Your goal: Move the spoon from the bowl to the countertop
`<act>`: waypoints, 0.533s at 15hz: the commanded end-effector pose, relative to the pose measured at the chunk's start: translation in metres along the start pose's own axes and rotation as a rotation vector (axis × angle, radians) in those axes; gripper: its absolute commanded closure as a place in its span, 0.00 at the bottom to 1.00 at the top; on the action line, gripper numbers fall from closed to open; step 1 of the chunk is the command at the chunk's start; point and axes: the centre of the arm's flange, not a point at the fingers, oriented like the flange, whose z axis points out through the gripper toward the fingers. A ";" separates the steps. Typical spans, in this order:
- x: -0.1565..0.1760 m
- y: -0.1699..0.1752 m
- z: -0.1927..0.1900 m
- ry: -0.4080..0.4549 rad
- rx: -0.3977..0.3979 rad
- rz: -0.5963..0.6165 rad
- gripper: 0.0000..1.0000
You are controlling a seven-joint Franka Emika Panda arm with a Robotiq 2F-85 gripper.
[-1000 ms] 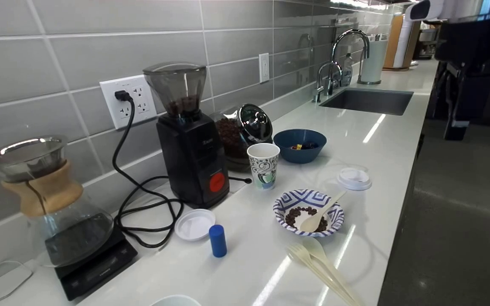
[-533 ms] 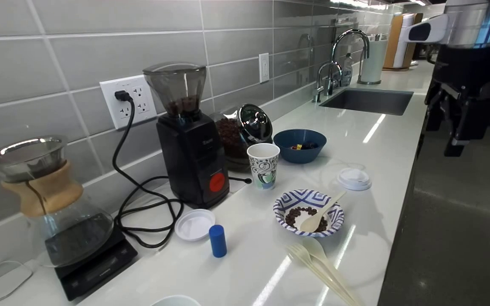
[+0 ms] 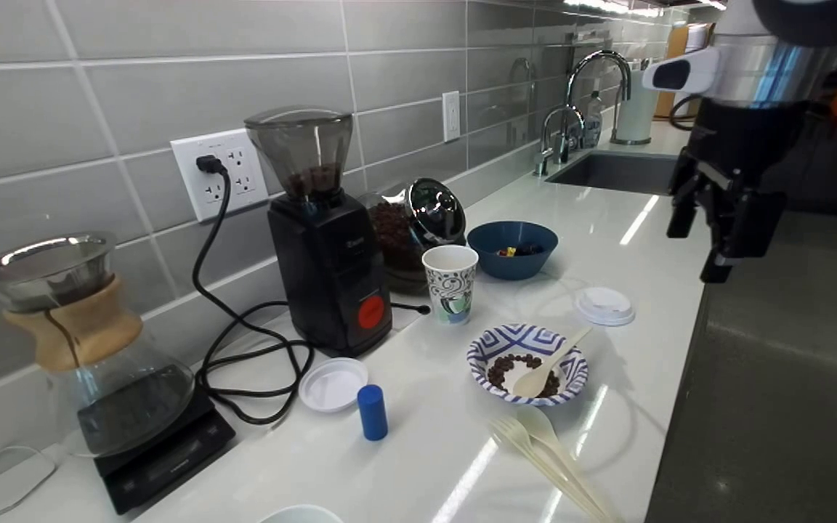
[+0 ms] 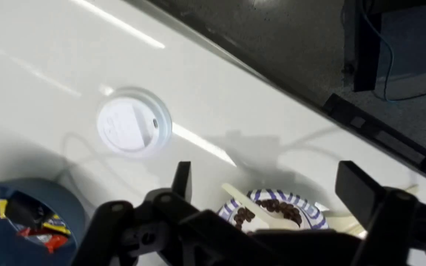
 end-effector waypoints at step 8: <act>0.065 -0.010 0.084 0.454 0.067 -0.268 0.00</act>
